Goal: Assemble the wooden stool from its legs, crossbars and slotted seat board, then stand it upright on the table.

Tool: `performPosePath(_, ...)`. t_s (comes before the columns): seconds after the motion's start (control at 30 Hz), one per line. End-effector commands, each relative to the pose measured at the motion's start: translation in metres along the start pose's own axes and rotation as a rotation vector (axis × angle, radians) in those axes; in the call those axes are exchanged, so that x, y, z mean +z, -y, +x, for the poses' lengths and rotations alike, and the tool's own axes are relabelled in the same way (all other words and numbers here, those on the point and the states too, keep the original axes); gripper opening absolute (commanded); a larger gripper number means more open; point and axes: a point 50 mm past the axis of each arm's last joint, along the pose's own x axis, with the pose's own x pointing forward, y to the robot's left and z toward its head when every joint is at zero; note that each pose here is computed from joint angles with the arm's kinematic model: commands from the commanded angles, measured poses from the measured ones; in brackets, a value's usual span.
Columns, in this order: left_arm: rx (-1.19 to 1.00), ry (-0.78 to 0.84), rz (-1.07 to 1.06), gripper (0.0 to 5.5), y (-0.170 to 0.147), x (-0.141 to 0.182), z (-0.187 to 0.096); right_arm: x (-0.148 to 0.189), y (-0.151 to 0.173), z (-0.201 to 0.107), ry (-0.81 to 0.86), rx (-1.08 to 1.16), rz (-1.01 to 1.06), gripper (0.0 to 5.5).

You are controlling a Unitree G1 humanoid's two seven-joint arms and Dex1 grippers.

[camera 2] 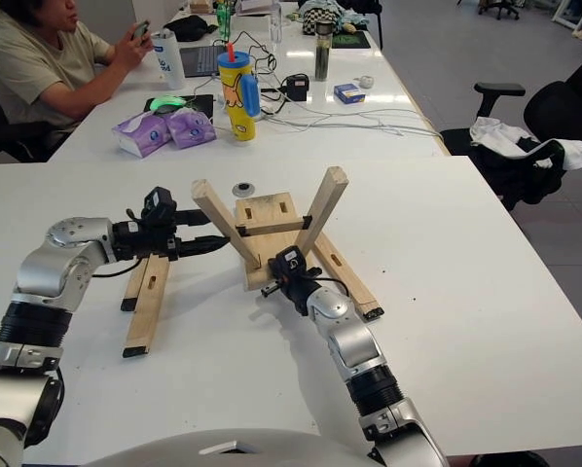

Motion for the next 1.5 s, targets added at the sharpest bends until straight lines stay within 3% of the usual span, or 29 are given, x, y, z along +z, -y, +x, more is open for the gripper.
performPosePath(0.03, 0.011, 0.010, -0.040, 3.49, 0.004, 0.005, -0.030, -0.045, 0.010, -0.009, -0.196, -0.068, 0.048, 0.00)
performPosePath(0.13, -0.007, 0.184, -0.100, 3.14, 0.009, 0.037, -0.052, -0.049, 0.012, -0.010, -0.204, -0.070, 0.051, 0.00)
performPosePath(0.23, -0.030, 0.485, -0.052, 2.60, 0.013, 0.098, -0.063, -0.053, 0.011, -0.011, -0.215, -0.063, 0.062, 0.00)
performPosePath(0.33, -0.041, 0.697, 0.024, 2.09, 0.023, 0.147, -0.054, -0.055, 0.010, -0.011, -0.221, -0.058, 0.065, 0.00)
performPosePath(0.43, 0.055, 0.772, 0.012, 2.09, 0.024, 0.162, -0.033, -0.057, 0.010, -0.009, -0.230, -0.049, 0.057, 0.00)
performPosePath(0.5, 0.102, 0.663, -0.041, 2.09, 0.023, 0.142, -0.004, -0.059, 0.010, -0.009, -0.239, -0.050, 0.059, 0.00)
performPosePath(0.6, 0.263, 0.106, -0.147, 2.09, 0.021, 0.028, 0.051, -0.062, 0.009, -0.007, -0.265, -0.046, 0.065, 0.00)
performPosePath(0.67, 0.302, -0.092, -0.177, 2.09, 0.033, -0.025, 0.057, -0.061, 0.008, -0.003, -0.273, -0.033, 0.050, 0.00)
performPosePath(0.7, 0.327, -0.108, -0.144, 2.09, 0.034, -0.028, 0.058, -0.060, 0.008, -0.002, -0.280, -0.028, 0.037, 0.00)
performPosePath(0.77, 0.386, 0.023, -0.061, 2.09, 0.023, 0.002, 0.058, -0.060, 0.009, -0.001, -0.282, -0.030, 0.031, 0.00)
performPosePath(0.87, 0.528, 0.407, 0.107, 2.09, 0.000, 0.094, 0.035, -0.062, 0.009, 0.000, -0.290, -0.026, 0.031, 0.00)
performPosePath(1.0, 0.559, 0.854, 0.289, 2.09, 0.022, 0.199, -0.009, -0.064, 0.008, -0.001, -0.296, -0.019, 0.030, 0.00)
performPosePath(1.07, 0.537, 0.927, 0.318, 2.09, 0.034, 0.217, -0.015, -0.065, 0.009, -0.002, -0.296, -0.026, 0.035, 0.00)
performPosePath(1.17, 0.581, 0.709, 0.186, 2.09, 0.022, 0.169, 0.019, -0.066, 0.010, -0.002, -0.298, -0.033, 0.042, 0.00)
performPosePath(1.23, 0.573, 0.151, -0.020, 2.09, 0.030, 0.032, 0.069, -0.065, 0.007, 0.001, -0.298, -0.013, 0.034, 0.00)
performPosePath(1.3, 0.486, -0.237, -0.181, 2.09, 0.073, -0.078, 0.079, -0.063, 0.005, 0.002, -0.300, 0.005, 0.027, 0.00)
performPosePath(1.37, 0.547, -0.293, -0.220, 2.09, 0.072, -0.095, 0.073, -0.063, 0.007, 0.001, -0.302, 0.010, 0.022, 0.00)
performPosePath(1.43, 0.592, -0.241, -0.167, 2.09, 0.058, -0.077, 0.073, -0.063, 0.008, 0.001, -0.304, 0.017, 0.014, 0.00)
performPosePath(1.5, 0.621, -0.123, -0.030, 2.09, 0.041, -0.038, 0.078, -0.063, 0.010, 0.000, -0.305, 0.009, 0.019, 0.00)
